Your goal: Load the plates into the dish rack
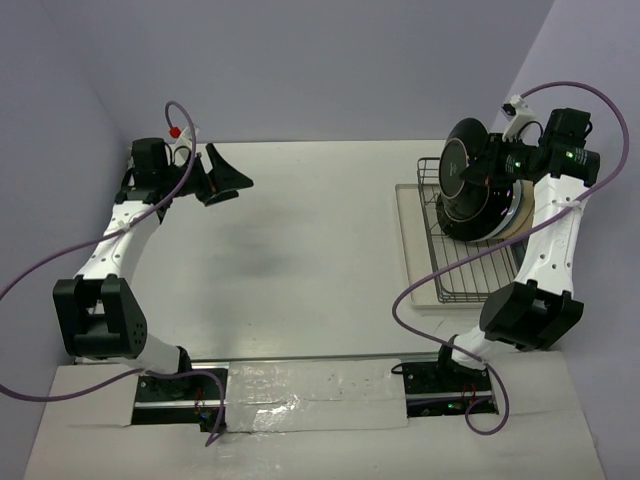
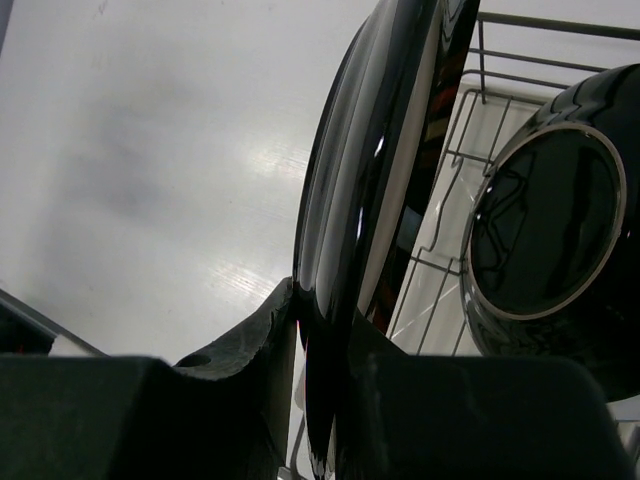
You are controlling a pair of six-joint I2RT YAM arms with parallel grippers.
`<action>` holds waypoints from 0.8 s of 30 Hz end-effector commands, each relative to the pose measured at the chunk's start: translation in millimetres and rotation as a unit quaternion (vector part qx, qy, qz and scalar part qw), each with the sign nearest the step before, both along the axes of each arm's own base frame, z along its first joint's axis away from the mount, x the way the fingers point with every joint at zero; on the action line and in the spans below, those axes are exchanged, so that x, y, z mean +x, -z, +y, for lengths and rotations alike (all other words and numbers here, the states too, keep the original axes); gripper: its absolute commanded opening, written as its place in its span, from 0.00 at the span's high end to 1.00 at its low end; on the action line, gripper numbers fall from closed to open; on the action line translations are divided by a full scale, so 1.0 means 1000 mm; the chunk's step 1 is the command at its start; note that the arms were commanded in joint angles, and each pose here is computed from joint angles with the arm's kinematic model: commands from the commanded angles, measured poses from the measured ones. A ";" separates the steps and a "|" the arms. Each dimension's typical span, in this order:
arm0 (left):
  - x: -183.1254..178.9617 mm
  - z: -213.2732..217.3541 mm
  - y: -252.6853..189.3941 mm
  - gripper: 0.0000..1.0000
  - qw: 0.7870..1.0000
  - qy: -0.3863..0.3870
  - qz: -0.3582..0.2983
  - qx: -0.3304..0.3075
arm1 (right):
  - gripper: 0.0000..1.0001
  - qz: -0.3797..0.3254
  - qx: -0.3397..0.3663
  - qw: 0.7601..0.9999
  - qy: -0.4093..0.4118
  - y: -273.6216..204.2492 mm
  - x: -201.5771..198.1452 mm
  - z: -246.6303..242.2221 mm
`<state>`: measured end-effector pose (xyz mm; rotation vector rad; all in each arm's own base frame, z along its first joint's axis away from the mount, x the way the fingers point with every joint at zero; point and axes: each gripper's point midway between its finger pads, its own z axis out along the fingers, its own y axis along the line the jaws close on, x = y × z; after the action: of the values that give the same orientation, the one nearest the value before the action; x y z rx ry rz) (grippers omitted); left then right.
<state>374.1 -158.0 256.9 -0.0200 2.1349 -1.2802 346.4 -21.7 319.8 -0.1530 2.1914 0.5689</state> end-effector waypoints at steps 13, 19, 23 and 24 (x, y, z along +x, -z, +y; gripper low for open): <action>0.005 -0.005 -0.019 0.01 0.999 0.023 -0.028 -0.008 | 1.00 -0.035 -0.036 0.998 -0.023 0.007 0.024 -0.020; 0.004 -0.006 -0.017 0.01 0.999 0.022 -0.025 -0.010 | 1.00 -0.029 -0.023 0.999 -0.030 0.012 0.021 -0.017; 0.006 -0.005 -0.017 0.01 0.999 0.021 -0.023 -0.011 | 1.00 -0.019 -0.014 0.999 -0.034 0.016 0.021 -0.016; 0.006 -0.005 -0.016 0.01 0.999 0.022 -0.021 -0.011 | 1.00 -0.015 -0.013 0.999 -0.035 0.018 0.021 -0.016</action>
<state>375.1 -160.1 254.1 -0.0131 2.1443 -1.3063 357.3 -42.7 276.9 -0.1610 2.2967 0.5559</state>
